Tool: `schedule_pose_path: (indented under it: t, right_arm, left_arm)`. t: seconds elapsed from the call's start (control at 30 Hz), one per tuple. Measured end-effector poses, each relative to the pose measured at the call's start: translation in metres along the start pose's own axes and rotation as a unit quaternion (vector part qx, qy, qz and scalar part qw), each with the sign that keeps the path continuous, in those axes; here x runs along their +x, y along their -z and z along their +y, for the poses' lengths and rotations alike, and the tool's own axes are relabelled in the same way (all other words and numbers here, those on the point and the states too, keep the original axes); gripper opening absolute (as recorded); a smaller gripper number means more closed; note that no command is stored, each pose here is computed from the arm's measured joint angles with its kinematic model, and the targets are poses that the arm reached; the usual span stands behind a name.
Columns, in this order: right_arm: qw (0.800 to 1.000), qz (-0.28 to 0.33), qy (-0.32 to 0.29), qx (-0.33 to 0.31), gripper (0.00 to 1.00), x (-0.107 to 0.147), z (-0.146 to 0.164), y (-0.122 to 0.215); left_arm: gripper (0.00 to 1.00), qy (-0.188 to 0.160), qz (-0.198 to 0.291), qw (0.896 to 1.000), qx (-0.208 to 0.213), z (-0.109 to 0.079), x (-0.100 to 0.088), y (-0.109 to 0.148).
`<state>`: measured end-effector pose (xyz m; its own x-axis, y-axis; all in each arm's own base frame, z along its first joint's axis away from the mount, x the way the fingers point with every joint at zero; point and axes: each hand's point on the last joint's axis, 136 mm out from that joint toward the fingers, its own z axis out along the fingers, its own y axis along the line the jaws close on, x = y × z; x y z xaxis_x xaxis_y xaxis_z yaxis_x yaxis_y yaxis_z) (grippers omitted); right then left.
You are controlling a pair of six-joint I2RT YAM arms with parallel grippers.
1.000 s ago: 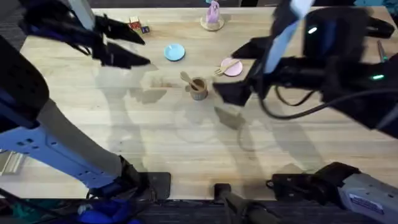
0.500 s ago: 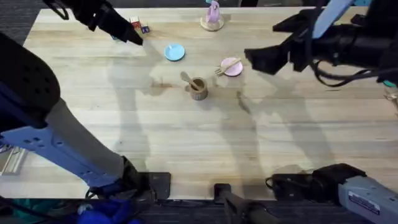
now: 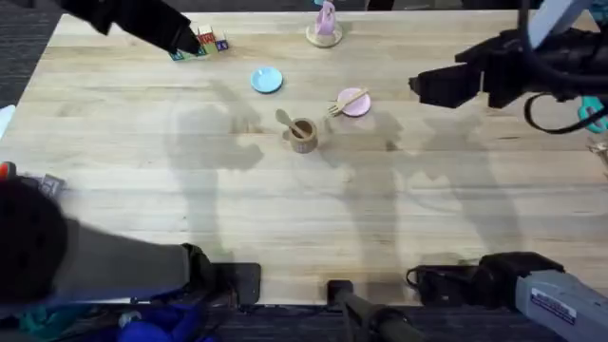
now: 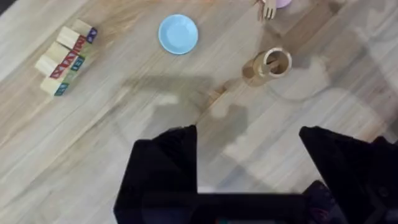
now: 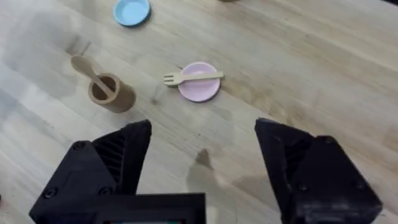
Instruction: Pick up a utensil and set it on the pink plate, then put the other utensil in the container.
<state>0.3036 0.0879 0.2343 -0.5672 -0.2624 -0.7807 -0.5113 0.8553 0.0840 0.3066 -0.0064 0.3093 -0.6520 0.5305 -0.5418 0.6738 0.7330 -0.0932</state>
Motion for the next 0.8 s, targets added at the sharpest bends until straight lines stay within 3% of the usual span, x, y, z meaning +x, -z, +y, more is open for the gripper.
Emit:
schedule_pose_path:
  t: [0.13,0.4,0.57,0.8]
  right_arm:
    - [1.000,0.006,-0.013,0.010,0.996,0.001,-0.007,0.007]
    - [1.000,0.003,-0.015,0.015,0.996,-0.003,-0.010,0.011]
    - [0.999,0.019,-0.021,0.025,0.996,0.005,-0.013,0.011]
    - [0.999,0.022,-0.022,0.033,0.996,0.006,-0.015,0.012]
  left_arm:
    - [0.995,0.021,-0.011,0.999,-0.037,-0.023,0.007,0.024]
    - [0.995,0.100,0.005,0.990,-0.100,-0.057,0.046,0.044]
    - [0.995,0.144,0.022,0.980,-0.134,-0.068,0.072,0.046]
    - [0.995,0.162,0.023,0.975,-0.152,-0.069,0.078,0.050]
